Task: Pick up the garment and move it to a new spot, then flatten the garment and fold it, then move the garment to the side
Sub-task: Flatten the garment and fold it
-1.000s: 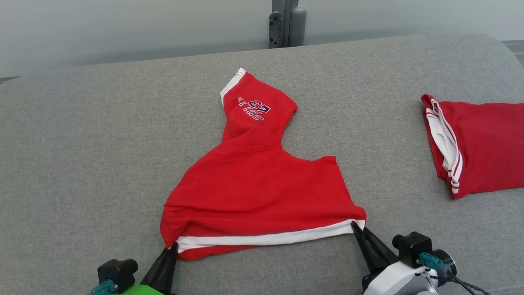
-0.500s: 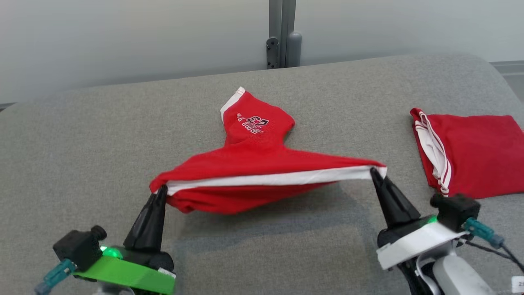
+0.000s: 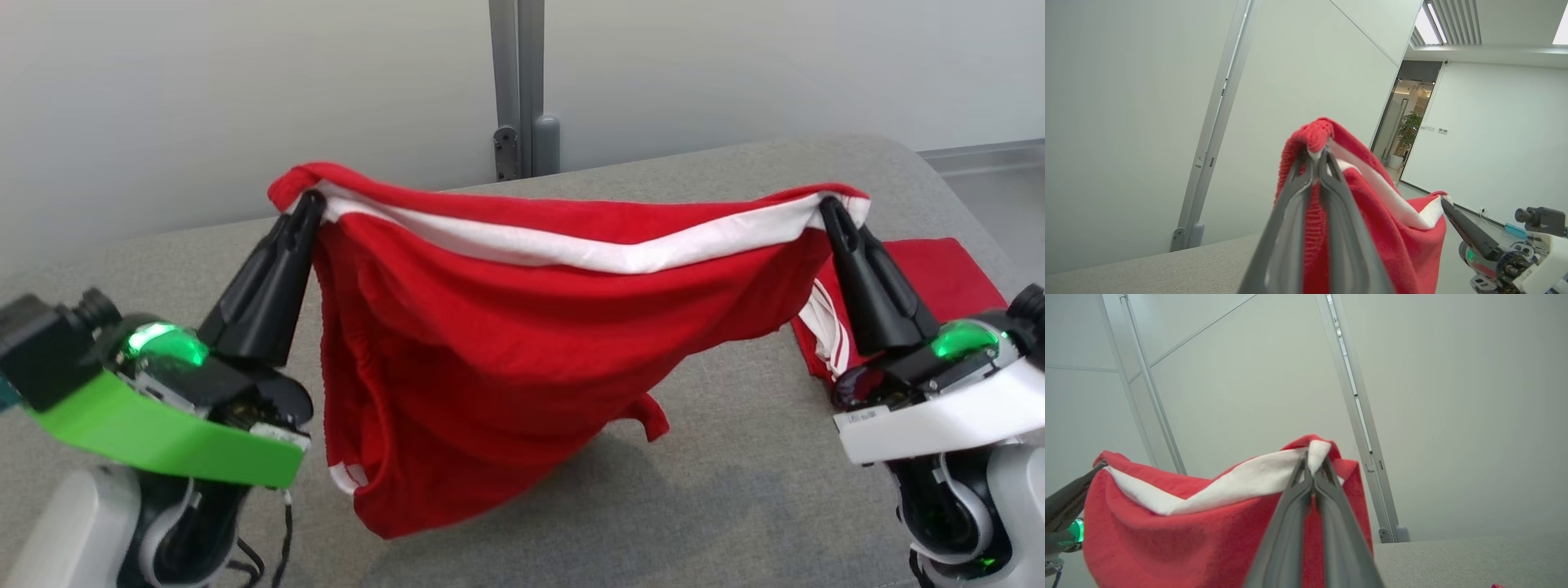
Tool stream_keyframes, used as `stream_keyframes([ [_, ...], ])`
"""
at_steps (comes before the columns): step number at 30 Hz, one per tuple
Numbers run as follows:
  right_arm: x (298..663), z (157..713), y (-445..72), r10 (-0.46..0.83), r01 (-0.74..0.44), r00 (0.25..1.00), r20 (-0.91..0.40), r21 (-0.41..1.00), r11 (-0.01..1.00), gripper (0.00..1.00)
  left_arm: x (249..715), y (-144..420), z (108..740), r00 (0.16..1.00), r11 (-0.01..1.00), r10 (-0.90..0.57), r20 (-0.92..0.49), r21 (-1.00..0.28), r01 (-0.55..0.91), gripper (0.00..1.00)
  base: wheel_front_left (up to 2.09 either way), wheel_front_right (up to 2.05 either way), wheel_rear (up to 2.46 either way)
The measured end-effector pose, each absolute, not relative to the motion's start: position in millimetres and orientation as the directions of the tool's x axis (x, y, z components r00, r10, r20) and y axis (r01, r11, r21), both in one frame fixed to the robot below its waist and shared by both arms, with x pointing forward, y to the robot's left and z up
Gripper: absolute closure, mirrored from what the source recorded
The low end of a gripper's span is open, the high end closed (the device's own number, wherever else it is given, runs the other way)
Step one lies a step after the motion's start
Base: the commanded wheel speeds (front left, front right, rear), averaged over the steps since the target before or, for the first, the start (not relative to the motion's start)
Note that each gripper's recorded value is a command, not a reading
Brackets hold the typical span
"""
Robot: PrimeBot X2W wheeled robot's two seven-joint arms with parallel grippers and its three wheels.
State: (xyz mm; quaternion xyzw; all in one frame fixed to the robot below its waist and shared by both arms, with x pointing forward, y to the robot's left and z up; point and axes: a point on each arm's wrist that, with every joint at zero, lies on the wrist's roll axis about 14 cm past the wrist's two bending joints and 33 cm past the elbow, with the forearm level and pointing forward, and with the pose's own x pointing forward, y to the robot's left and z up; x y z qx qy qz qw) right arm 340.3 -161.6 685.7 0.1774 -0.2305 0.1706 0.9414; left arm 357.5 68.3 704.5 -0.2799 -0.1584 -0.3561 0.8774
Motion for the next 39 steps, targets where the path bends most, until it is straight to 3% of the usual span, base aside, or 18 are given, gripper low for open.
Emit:
stream_keyframes([
  [5, 353, 701, -166, 0.239, -0.4, 0.833, 0.499, 0.245, 0.883, 1.0, 386, 52, 711, 0.681, 0.612, -0.615, 0.396, -0.305, 0.73, 1.0, 0.0, 0.0, 0.0],
  [11, 406, 719, -166, 0.237, -0.392, 0.828, 0.507, 0.223, 0.893, 1.0, 453, 42, 710, 0.712, 0.665, -0.639, 0.29, -0.257, 0.702, 1.0, 0.0, 0.0, 0.0],
  [14, 440, 736, -158, 0.243, -0.404, 0.809, 0.534, 0.206, 0.892, 1.0, 498, 45, 728, 0.743, 0.688, -0.59, 0.316, -0.284, 0.668, 1.0, 0.0, 0.0, 0.0],
  [21, 508, 772, -145, 0.224, -0.4, 0.737, 0.638, 0.144, 0.905, 1.0, 589, 57, 770, 0.763, 0.781, -0.476, 0.437, -0.188, 0.595, 1.0, 0.0, 0.0, 0.0],
  [29, 571, 644, -129, 0.249, -0.366, 0.881, 0.402, 0.247, 0.897, 1.0, 672, 64, 625, 0.876, 0.832, -0.429, 0.219, -0.281, 0.478, 1.0, 0.0, 0.0, 0.0],
  [34, 579, 560, -126, 0.256, -0.322, 0.937, 0.239, 0.303, 0.897, 1.0, 673, 59, 506, 0.898, 0.82, -0.438, 0.037, -0.393, 0.416, 1.0, 0.0, 0.0, 0.0],
  [39, 567, 522, -141, 0.222, -0.272, 0.957, 0.186, 0.313, 0.91, 1.0, 649, 45, 461, 0.877, 0.763, -0.481, 0.01, -0.487, 0.424, 1.0, 0.0, 0.0, 0.0],
])
